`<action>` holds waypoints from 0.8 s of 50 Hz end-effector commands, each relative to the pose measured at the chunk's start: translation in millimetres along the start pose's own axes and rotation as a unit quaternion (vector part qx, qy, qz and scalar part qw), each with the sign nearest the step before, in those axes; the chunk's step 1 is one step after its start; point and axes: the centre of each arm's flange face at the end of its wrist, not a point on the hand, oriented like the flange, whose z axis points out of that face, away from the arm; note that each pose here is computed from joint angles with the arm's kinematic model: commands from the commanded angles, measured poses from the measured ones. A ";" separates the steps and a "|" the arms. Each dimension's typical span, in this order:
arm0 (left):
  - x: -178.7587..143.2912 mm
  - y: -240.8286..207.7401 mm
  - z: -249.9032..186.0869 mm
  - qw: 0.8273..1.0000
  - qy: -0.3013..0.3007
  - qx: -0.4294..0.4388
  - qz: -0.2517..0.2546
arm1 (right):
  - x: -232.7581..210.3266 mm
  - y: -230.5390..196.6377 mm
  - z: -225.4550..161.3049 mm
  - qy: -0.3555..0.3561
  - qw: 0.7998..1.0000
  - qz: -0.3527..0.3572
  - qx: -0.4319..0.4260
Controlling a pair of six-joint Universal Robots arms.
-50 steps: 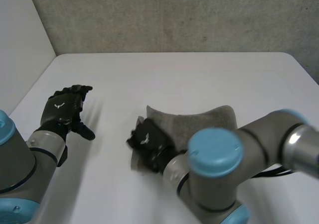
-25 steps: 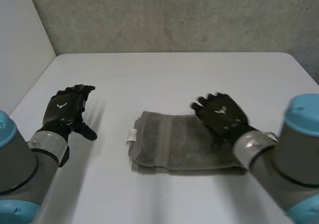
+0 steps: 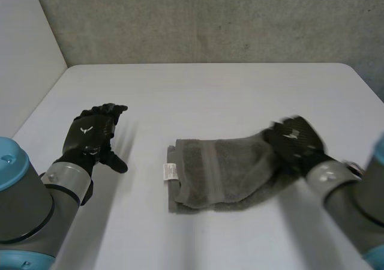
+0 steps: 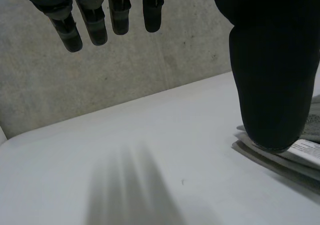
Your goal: Fold the towel.
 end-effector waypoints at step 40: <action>67.9 -20.8 -2.0 0.996 0.057 -0.071 -0.024 | -31.3 -51.0 -0.3 -0.105 0.956 0.272 -0.030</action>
